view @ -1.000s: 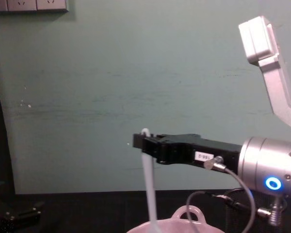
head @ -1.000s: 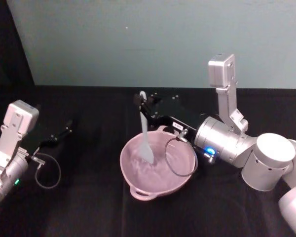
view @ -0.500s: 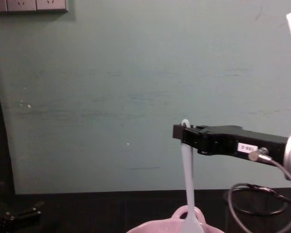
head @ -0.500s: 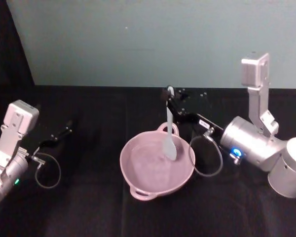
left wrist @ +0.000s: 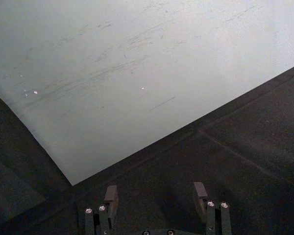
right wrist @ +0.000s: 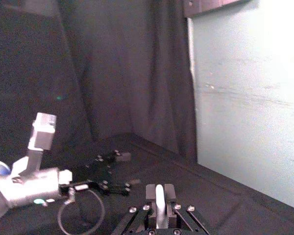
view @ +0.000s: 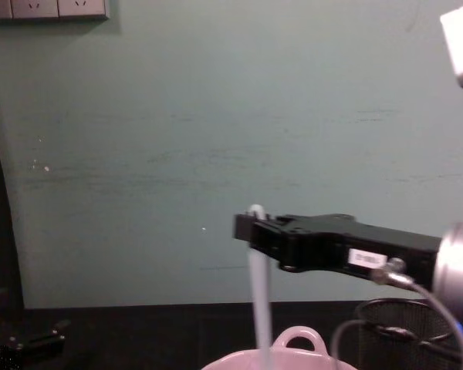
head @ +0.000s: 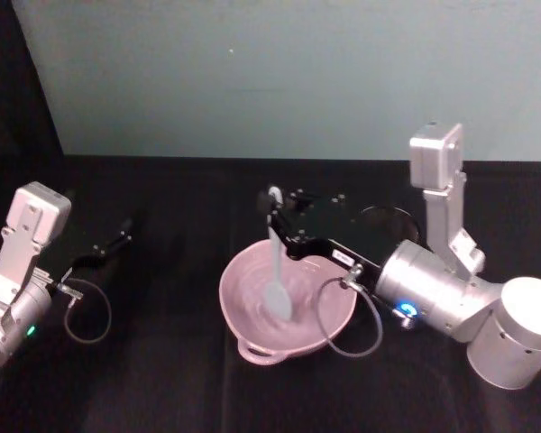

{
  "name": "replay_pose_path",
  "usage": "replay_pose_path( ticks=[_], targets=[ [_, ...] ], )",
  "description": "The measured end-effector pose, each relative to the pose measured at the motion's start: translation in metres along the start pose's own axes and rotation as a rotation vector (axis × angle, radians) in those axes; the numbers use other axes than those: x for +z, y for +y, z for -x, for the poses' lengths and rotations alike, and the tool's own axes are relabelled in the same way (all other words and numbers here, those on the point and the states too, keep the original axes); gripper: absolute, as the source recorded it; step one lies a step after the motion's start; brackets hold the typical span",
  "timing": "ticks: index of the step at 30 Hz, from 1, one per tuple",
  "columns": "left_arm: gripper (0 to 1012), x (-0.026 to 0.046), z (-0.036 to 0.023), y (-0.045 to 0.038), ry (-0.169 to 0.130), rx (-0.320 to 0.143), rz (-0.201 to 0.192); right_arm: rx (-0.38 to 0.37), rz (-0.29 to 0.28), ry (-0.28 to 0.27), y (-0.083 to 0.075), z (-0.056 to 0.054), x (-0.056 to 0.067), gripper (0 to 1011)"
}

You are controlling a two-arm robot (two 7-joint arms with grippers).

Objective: Use the one hand to pick up the spoon and stir the clear water in the bowl.

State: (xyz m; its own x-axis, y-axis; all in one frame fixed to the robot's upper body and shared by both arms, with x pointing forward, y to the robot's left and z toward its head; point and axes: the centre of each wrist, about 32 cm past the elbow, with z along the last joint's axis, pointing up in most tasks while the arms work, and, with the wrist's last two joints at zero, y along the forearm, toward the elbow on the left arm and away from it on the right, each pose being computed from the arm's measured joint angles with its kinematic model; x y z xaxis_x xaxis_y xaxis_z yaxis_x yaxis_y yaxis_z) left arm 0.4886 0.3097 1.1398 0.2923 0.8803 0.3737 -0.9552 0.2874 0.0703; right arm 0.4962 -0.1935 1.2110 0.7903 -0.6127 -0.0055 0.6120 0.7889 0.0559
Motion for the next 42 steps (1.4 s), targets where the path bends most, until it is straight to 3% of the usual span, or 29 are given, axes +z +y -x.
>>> replay_pose_path(
  ticks=[8,12,18,25,31,37,42],
  targets=[
    [1005,0.0000,0.0000,0.0000,0.000,0.000,0.000,0.032,-0.025,0.013,0.020,0.003,-0.005,116],
    [1005,0.0000,0.0000,0.0000,0.000,0.000,0.000,0.037,-0.047,0.023,0.030,-0.003,-0.010,116],
    [1005,0.0000,0.0000,0.0000,0.000,0.000,0.000,0.013,-0.083,0.027,0.036,-0.020,-0.022,116],
    [1005,0.0000,0.0000,0.0000,0.000,0.000,0.000,-0.053,-0.120,0.009,0.023,-0.038,-0.021,116],
    [1005,0.0000,0.0000,0.0000,0.000,0.000,0.000,-0.100,-0.125,-0.003,0.003,-0.043,-0.018,116],
    [1005,0.0000,0.0000,0.0000,0.000,0.000,0.000,-0.109,-0.109,-0.008,-0.013,-0.040,-0.018,116],
    [1005,0.0000,0.0000,0.0000,0.000,0.000,0.000,-0.093,-0.089,-0.002,-0.020,-0.030,-0.018,116]
  ],
)
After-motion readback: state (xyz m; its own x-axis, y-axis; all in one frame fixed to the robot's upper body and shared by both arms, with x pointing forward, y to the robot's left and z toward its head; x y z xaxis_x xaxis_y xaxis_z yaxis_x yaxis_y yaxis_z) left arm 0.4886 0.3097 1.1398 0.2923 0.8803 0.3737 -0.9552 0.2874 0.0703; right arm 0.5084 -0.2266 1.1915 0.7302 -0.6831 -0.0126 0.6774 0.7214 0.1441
